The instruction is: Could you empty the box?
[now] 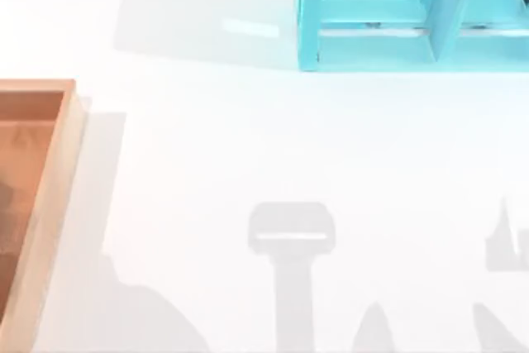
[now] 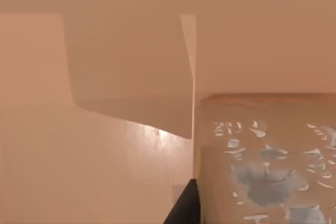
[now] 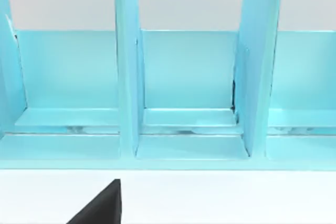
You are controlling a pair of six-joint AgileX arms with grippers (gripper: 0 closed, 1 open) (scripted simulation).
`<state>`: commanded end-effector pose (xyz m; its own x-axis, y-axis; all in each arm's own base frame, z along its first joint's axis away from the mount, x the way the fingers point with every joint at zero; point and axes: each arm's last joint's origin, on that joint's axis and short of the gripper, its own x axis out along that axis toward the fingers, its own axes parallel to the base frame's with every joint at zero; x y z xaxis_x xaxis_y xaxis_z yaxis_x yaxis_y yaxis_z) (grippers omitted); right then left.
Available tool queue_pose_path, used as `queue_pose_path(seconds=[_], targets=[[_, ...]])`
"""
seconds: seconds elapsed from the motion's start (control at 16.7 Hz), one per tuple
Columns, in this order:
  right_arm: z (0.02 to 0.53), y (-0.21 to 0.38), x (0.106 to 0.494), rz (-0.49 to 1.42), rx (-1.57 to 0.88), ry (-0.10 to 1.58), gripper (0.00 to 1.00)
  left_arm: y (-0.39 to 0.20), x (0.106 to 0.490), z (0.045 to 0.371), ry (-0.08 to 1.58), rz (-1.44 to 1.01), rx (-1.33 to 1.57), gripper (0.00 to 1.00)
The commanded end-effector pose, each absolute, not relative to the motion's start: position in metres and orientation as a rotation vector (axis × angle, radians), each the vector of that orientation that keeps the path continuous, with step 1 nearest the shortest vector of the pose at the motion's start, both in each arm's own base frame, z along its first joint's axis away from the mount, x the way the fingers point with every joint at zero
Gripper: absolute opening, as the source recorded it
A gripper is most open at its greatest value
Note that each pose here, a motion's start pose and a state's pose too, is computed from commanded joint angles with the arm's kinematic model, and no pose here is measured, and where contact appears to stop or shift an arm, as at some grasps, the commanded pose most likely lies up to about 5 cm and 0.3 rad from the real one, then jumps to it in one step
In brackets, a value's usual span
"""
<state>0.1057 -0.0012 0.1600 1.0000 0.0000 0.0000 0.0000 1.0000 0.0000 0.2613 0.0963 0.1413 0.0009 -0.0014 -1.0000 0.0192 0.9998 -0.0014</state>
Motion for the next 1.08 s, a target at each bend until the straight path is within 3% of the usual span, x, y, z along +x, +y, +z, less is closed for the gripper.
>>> queue_pose_path(seconds=[0.18,0.24,0.84,1.08], targets=[[0.16,-0.001,0.106,0.0,0.0,0.0,1.0,0.096,0.261,0.141,1.57,-0.016,0.014,0.02],[0.16,-0.001,0.106,0.0,0.0,0.0,1.0,0.096,0.261,0.141,1.57,-0.016,0.014,0.0],[0.16,-0.001,0.106,0.0,0.0,0.0,1.0,0.097,0.262,0.144,1.572,-0.016,0.012,0.0],[0.16,-0.001,0.106,0.0,0.0,0.0,1.0,0.1,0.267,0.172,1.584,-0.016,0.005,0.0]])
